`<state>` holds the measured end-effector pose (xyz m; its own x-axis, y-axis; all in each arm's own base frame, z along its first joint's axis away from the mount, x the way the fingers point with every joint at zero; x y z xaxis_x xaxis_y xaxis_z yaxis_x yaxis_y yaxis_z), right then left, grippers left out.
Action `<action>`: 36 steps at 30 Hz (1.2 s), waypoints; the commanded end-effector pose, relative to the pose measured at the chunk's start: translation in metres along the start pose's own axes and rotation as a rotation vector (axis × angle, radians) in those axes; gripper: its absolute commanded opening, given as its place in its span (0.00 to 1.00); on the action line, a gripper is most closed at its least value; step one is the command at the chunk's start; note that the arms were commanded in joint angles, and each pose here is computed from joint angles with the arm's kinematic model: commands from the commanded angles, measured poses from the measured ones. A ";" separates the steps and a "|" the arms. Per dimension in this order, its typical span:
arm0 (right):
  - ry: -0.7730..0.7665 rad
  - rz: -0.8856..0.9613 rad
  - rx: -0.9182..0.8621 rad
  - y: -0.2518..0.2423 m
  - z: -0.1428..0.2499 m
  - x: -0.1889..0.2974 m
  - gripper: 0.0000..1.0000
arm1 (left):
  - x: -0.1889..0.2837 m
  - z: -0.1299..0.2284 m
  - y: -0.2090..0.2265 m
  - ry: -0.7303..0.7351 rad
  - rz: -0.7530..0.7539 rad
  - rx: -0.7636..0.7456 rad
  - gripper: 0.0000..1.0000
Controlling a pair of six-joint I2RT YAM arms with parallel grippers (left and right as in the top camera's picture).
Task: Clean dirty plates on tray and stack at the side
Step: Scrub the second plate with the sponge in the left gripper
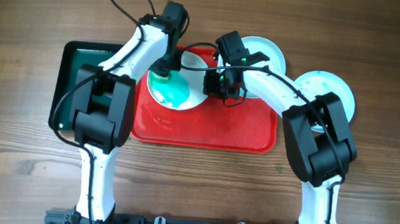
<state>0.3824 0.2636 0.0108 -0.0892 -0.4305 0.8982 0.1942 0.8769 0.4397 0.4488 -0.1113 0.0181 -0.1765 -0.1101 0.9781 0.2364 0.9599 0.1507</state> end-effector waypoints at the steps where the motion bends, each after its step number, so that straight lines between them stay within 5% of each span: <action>1: 0.035 0.036 0.047 -0.007 0.011 -0.013 0.04 | -0.011 0.005 -0.071 -0.012 0.382 -0.216 0.04; 5: 0.036 0.035 0.051 -0.007 0.011 -0.013 0.04 | 0.002 0.018 -0.102 -0.014 0.539 -0.391 0.04; 10: 0.035 0.035 0.050 -0.007 0.011 -0.013 0.04 | 0.002 0.024 -0.107 -0.001 0.518 -0.457 0.04; 16: 0.035 0.035 0.050 -0.007 0.011 -0.013 0.04 | -0.017 0.005 0.010 0.006 -0.204 0.102 0.04; 21: 0.035 0.035 0.051 -0.007 0.011 -0.013 0.04 | -0.013 0.019 0.032 0.042 -0.318 0.184 0.04; 28: 0.037 0.033 0.051 -0.007 0.011 -0.013 0.04 | -0.002 0.086 0.014 0.366 -0.188 0.007 0.04; 36: 0.052 0.021 0.057 -0.005 0.014 -0.012 0.04 | 0.025 0.117 -0.077 0.461 0.516 -0.352 0.04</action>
<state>0.3744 0.2707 0.0110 -0.0650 -0.4375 0.8968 0.1262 0.8879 0.4423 0.3392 -0.1121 0.0211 0.2923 -0.1175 0.9491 0.4251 0.9050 -0.0189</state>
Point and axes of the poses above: each gripper's point midway between its finger pads, its own x axis back along the fingers, its own y axis along the line the jaws close on, z = x × y, the point moved 1 cm from there along x, back along the fingers, and after that the axes turned 12 degrees about -x, right-handed, at the moved point
